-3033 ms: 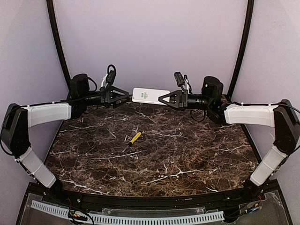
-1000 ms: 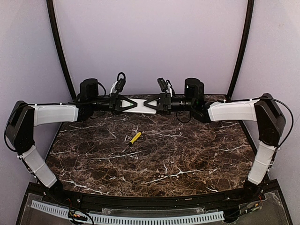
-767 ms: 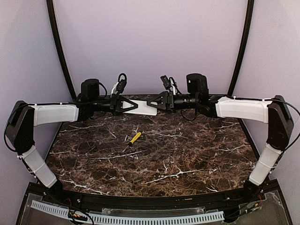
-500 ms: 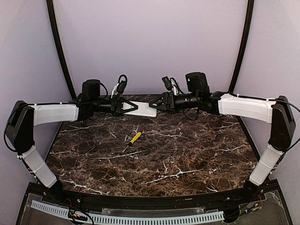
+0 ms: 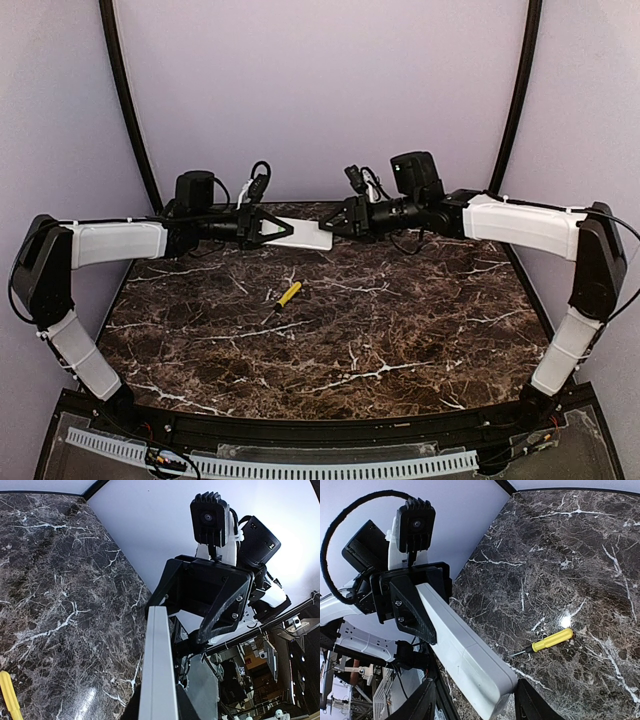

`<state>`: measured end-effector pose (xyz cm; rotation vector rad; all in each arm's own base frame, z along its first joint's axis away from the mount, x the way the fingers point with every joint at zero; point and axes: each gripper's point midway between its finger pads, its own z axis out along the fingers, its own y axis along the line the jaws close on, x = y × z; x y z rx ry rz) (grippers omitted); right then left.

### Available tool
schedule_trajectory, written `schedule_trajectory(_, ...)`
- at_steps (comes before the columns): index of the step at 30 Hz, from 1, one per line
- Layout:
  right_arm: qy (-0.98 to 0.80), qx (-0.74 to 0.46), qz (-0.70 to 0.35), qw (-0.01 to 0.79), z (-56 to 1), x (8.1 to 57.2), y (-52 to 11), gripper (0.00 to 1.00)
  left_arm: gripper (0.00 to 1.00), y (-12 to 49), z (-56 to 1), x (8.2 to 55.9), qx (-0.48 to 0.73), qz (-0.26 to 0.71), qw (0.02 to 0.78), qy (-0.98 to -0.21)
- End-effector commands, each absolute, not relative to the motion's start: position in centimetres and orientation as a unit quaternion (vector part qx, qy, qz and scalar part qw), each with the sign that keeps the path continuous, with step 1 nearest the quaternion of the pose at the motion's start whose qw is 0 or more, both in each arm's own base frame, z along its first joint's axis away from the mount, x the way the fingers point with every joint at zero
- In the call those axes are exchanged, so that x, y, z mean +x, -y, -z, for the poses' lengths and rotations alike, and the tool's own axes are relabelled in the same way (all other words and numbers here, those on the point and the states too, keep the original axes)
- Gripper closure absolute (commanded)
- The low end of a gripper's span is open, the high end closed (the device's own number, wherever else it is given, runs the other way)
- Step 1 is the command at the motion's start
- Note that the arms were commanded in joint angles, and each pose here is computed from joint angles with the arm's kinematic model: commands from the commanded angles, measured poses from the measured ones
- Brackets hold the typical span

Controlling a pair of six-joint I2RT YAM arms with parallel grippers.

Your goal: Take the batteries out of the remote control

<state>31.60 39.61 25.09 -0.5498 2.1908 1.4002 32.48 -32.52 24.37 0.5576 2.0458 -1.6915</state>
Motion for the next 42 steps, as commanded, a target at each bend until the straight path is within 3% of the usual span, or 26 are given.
schedule_trajectory(1, -0.801, -0.199, -0.515, 0.231, -24.8, 31.7, -40.5, 0.48, 1.0, 32.4, -27.1, 32.3, 0.224, 0.613, 0.244, -0.718)
schedule_trajectory(13, -0.805, -0.198, -0.513, 0.223, -24.1, 31.4, -41.3, 0.48, 1.0, 32.3, -26.9, 32.4, 0.22, 0.608, 0.247, -0.722)
schedule_trajectory(29, -0.793, -0.208, -0.523, 0.232, -24.3, 31.2, -41.7, 0.62, 1.0, 32.3, -26.7, 32.5, 0.218, 0.605, 0.247, -0.725)
schedule_trajectory(42, -0.785, -0.211, -0.533, 0.236, -24.6, 31.1, -41.9, 0.64, 1.0, 32.3, -26.5, 32.6, 0.218, 0.604, 0.246, -0.726)
